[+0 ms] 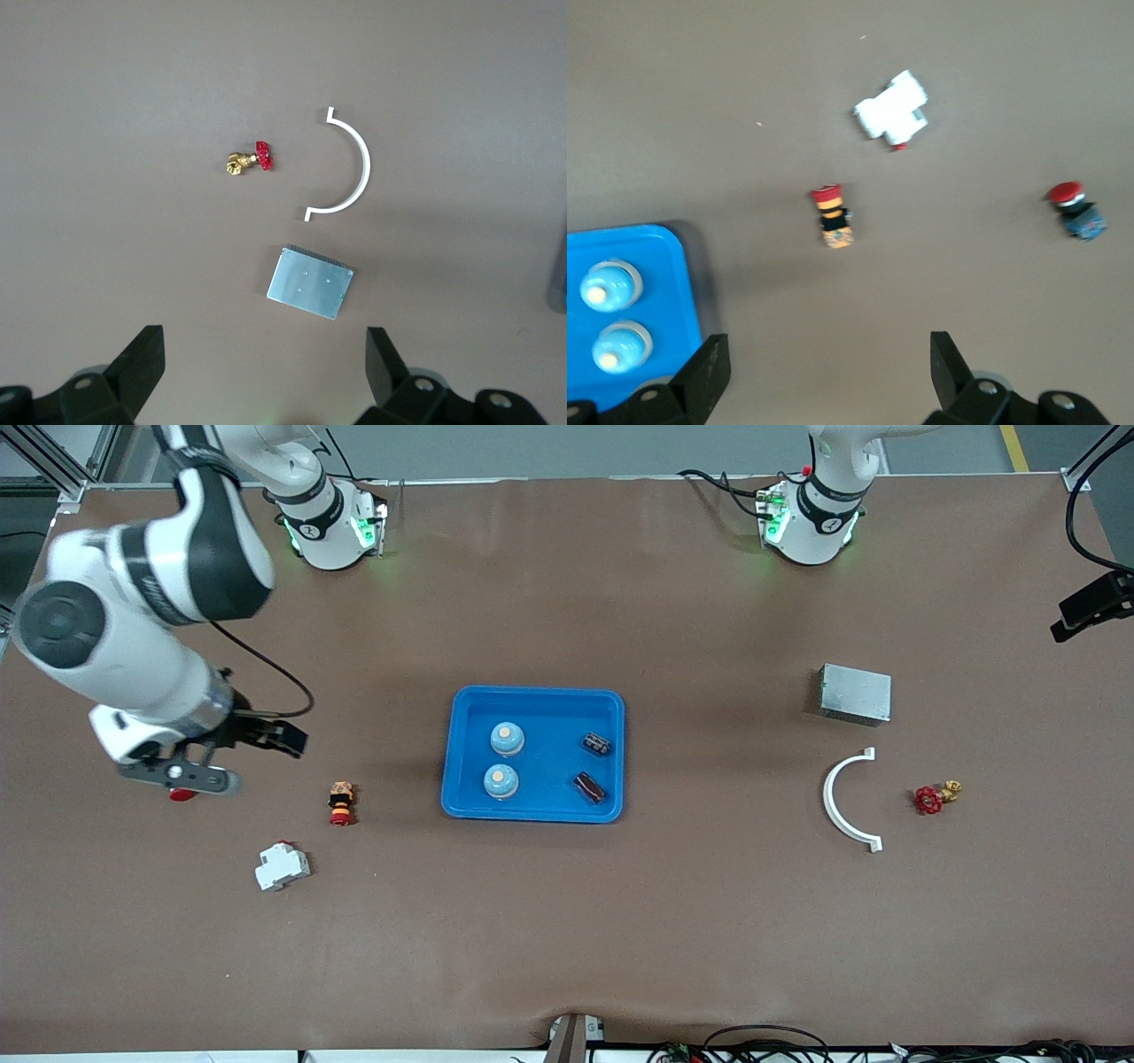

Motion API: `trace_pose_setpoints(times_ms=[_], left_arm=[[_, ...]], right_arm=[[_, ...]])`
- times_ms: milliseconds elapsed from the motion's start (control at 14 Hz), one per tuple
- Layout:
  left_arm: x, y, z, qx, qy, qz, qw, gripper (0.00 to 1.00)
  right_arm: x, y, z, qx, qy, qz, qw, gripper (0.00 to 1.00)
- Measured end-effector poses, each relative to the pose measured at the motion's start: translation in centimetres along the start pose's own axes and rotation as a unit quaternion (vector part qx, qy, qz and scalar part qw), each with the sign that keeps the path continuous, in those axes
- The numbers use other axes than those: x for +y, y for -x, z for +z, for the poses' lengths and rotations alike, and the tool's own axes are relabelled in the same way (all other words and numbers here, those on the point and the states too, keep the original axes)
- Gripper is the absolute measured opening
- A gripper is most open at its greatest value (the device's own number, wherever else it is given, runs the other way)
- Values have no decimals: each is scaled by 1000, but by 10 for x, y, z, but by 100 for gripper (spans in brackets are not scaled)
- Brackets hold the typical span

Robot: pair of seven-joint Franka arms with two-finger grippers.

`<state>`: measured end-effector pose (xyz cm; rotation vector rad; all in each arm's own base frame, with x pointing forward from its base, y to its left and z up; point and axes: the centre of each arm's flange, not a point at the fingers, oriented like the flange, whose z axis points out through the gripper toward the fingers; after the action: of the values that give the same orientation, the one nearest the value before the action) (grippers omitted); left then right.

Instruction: Place electrolytic capacitor and blue bell in tray

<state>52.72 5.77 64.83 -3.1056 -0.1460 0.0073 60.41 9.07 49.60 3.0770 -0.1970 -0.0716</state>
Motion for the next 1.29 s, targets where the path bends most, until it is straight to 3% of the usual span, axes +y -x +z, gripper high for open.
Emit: trace_pose_setpoints(times_ms=[643,1286], left_arm=[[0,0,0,1,0,0,1000,100],[0,0,-1,3,0,1,1000,100]], right_arm=[[108,11,-63,22,-12,-35,999,100],[123,30,-103,58,-19,-29,998,100]])
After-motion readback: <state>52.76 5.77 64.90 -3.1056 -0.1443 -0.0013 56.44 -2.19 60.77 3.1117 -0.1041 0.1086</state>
